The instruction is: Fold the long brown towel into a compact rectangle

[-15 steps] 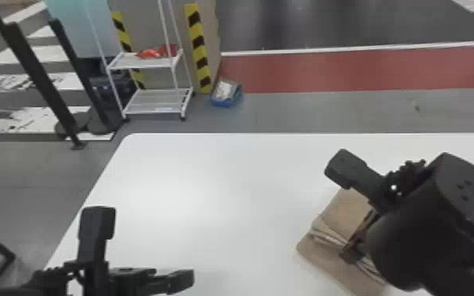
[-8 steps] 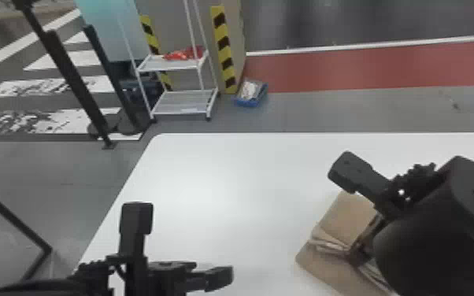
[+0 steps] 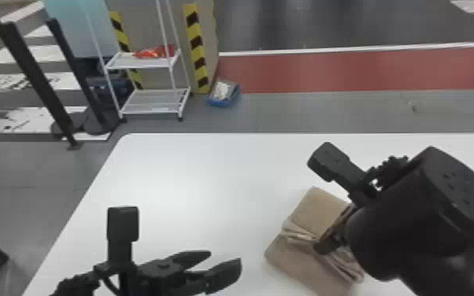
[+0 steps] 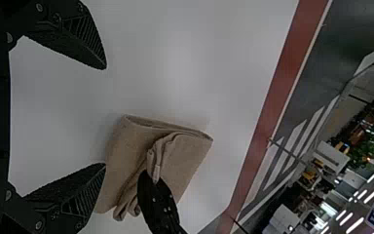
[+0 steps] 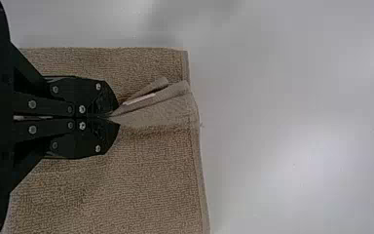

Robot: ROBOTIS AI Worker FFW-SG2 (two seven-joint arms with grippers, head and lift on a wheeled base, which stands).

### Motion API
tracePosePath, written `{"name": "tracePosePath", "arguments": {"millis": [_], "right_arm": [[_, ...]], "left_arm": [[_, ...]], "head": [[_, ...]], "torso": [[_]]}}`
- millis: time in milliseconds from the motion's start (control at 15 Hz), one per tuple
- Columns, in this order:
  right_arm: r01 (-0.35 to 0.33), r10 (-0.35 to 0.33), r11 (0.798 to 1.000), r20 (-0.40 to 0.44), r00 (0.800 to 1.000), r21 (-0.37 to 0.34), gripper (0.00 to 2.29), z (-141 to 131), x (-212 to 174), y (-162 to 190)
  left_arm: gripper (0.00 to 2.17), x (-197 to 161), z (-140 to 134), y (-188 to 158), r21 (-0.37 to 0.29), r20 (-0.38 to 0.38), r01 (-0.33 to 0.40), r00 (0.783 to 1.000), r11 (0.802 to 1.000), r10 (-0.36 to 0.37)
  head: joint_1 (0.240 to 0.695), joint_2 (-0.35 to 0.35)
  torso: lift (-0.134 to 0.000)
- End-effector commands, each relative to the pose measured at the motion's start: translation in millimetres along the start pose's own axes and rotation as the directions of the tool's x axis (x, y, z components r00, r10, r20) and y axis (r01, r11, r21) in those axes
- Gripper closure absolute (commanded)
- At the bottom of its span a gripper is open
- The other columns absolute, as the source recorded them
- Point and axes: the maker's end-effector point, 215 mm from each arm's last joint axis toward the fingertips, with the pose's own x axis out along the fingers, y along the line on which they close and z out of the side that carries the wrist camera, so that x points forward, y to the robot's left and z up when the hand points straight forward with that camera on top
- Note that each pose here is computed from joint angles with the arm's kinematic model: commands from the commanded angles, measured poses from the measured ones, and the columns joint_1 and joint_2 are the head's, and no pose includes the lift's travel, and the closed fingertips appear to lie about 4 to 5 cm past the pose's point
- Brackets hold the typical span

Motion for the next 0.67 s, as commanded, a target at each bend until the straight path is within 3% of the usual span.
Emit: {"name": "tracePosePath", "arguments": {"millis": [0, 67, 267, 333, 467, 533, 600], "right_arm": [[-0.013, 0.012, 0.999, 0.029, 1.000, 0.033, 1.24, 1, -7, -4], [-0.013, 0.011, 0.999, 0.041, 0.999, 0.043, 1.24, 2, -11, -6], [-0.014, 0.008, 0.996, 0.075, 0.997, 0.085, 1.24, 2, -20, -18], [-0.023, 0.014, 0.995, 0.089, 0.996, 0.098, 1.23, 4, -24, -21], [-0.019, 0.007, 0.994, 0.104, 0.995, 0.110, 1.24, 6, -29, -26], [-0.017, 0.004, 0.993, 0.110, 0.994, 0.118, 1.23, 6, -31, -30], [-0.015, 0.001, 0.993, 0.114, 0.993, 0.121, 1.24, 7, -33, -32]], "left_arm": [[0.21, 14, 18, -22, 0.056, 0.087, 0.061, 0.994, 0.997, -0.066], [0.21, 21, 17, -28, 0.061, 0.089, 0.078, 0.993, 0.995, -0.083], [0.62, 43, 0, -31, 0.044, 0.055, 0.117, 0.991, 0.992, -0.120], [0.85, 49, -5, -29, 0.038, 0.049, 0.125, 0.991, 0.991, -0.127], [1.82, 54, -10, -25, 0.034, 0.048, 0.123, 0.991, 0.992, -0.125], [2.01, 55, -12, -26, 0.032, 0.043, 0.128, 0.991, 0.991, -0.130], [2.01, 57, -15, -30, 0.031, 0.039, 0.138, 0.990, 0.990, -0.139]], "head": [[0.695, 0.110], [0.695, 0.095], [0.695, 0.037], [0.695, 0.026], [0.695, 0.005], [0.695, -0.001], [0.695, -0.007]], "torso": [[-0.124], [-0.124], [-0.124], [-0.124], [-0.124], [-0.124], [-0.124]]}}
